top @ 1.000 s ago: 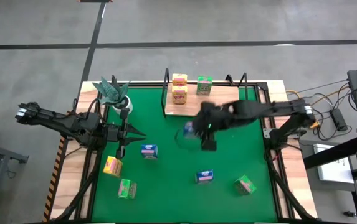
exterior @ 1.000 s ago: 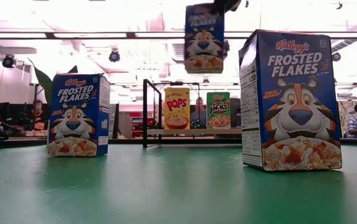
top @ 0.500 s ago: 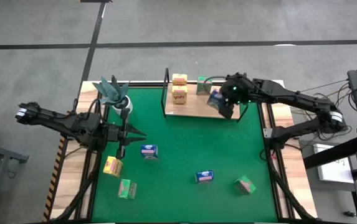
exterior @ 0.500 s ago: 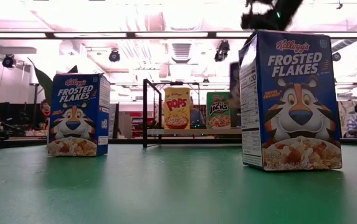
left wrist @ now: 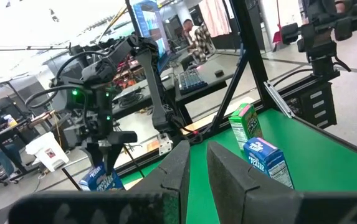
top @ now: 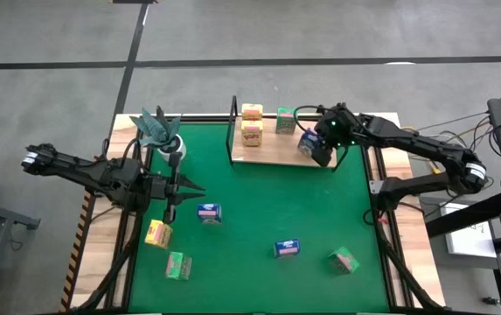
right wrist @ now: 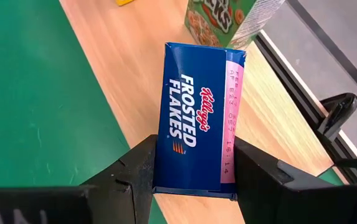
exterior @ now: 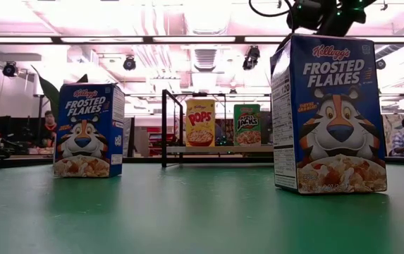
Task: Stack cereal on shelf
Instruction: Put the center blue cereal box on the shelf
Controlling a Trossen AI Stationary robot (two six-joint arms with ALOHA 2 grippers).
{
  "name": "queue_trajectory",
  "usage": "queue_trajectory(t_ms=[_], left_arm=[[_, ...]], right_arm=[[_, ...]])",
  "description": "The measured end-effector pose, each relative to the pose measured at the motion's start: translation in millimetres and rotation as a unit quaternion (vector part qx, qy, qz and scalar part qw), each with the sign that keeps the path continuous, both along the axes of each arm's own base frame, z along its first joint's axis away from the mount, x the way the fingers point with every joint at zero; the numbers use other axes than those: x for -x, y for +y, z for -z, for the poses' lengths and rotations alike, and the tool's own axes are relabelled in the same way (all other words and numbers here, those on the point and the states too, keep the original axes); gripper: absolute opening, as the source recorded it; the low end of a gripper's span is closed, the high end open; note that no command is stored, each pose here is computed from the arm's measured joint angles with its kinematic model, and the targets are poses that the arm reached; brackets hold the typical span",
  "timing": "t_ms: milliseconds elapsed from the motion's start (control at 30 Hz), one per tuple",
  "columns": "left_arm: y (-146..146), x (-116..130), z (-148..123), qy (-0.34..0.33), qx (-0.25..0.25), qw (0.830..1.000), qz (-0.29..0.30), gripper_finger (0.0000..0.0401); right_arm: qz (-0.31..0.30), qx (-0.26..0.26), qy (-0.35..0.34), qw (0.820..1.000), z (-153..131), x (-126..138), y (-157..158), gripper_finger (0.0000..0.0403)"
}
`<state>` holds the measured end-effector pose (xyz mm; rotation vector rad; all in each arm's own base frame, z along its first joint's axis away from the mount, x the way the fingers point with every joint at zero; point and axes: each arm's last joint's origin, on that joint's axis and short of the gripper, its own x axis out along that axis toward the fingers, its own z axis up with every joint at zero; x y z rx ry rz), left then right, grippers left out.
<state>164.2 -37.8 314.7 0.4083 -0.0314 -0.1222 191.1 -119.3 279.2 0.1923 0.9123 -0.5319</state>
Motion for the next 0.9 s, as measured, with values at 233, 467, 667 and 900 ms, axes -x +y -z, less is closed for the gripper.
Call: queue_trajectory(t_ms=[233, 467, 667, 900], left_arm=[[0, 0, 0, 0.000, 0.000, 1.000, 0.000, 0.0038], [0, 0, 0, 0.000, 0.000, 1.000, 0.000, 0.0038], [0, 0, 0, 0.000, 0.000, 1.000, 0.000, 0.0038], [0, 0, 0, 0.000, 0.000, 1.000, 0.000, 0.0038]], right_arm=[[0.005, -0.002, 0.002, 1.000, 2, -2, -1, 0.0199], [0.007, -0.008, 0.014, 1.000, 7, -5, -4, 0.0238], [0.016, -0.001, -0.010, 1.000, -13, -8, -5, 0.0248], [0.026, 0.008, -0.059, 0.998, -53, -11, -3, 0.0233]])
